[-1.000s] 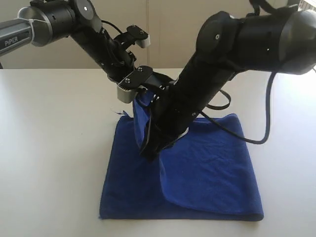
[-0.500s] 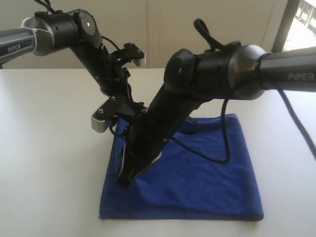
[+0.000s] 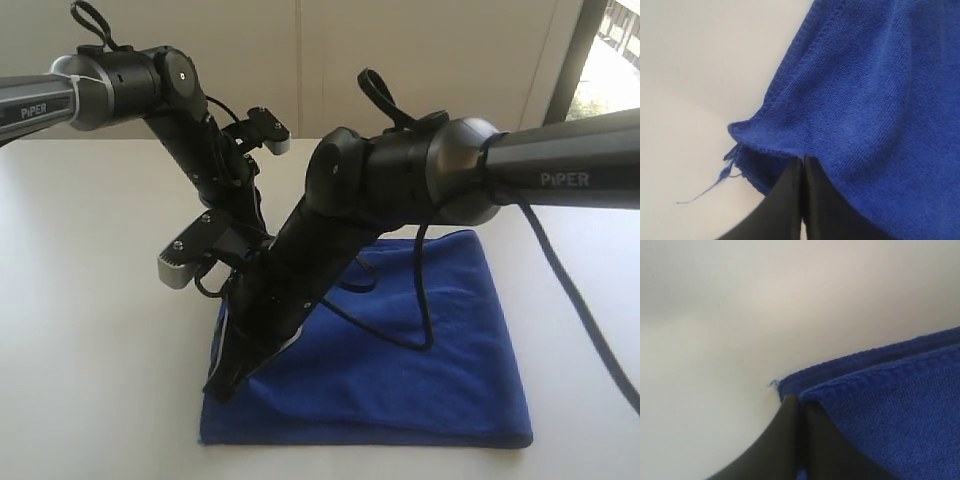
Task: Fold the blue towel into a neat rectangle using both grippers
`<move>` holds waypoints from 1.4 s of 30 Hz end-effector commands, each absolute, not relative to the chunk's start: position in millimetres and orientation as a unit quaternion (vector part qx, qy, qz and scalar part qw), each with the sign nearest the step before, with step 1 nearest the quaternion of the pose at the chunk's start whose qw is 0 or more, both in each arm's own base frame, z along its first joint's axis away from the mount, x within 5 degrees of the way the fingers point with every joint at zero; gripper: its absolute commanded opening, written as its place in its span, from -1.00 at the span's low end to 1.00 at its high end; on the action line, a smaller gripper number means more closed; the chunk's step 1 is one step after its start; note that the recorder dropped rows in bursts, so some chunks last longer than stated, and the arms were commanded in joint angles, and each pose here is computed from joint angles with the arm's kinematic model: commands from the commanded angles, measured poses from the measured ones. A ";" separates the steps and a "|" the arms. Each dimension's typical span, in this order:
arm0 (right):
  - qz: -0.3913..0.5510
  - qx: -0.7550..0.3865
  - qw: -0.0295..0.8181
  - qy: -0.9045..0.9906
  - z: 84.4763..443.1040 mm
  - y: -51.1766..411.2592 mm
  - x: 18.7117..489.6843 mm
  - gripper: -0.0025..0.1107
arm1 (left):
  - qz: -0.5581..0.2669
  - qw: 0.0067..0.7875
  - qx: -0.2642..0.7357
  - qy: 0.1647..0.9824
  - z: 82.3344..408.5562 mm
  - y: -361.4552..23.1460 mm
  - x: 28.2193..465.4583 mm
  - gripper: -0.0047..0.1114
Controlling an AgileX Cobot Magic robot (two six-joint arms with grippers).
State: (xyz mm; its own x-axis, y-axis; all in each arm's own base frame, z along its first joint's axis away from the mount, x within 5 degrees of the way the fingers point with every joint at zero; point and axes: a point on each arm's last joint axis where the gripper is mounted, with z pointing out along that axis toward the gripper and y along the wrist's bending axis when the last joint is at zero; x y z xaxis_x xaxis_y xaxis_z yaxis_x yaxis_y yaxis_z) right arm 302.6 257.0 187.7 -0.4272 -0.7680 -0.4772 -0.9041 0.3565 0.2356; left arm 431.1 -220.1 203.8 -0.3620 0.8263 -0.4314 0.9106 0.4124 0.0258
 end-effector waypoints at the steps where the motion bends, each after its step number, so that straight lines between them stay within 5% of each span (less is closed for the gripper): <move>1: 0.249 -0.522 0.134 0.805 186.5 263.0 297.4 -0.96 | -0.091 0.200 0.532 0.818 205.7 -216.7 432.9 -0.92; 24: 0.278 -0.514 0.079 0.808 160.4 273.2 300.1 -0.96 | -0.093 0.173 0.522 0.830 167.7 -210.9 443.5 -0.91; 33: 0.287 -0.501 0.064 0.814 143.3 276.0 301.6 -0.96 | -0.077 0.183 0.525 0.828 166.7 -209.7 446.7 -0.26; 38: 0.294 -0.496 0.075 0.814 143.5 278.2 303.0 -0.90 | -0.069 0.185 0.525 0.828 166.6 -208.7 447.7 -0.22; 42: 0.298 -0.492 0.078 0.814 143.6 279.0 303.4 -0.61 | -0.059 0.183 0.522 0.831 166.2 -206.9 448.7 -0.22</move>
State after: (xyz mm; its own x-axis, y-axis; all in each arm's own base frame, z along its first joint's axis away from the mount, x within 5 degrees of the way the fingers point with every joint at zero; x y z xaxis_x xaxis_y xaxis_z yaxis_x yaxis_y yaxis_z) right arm 303.0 277.8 142.8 -0.5057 -0.7618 -0.4048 -0.8453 0.3440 0.4087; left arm 448.4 -209.5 166.7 -0.3718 0.8493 -0.3748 0.8949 0.4353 0.0986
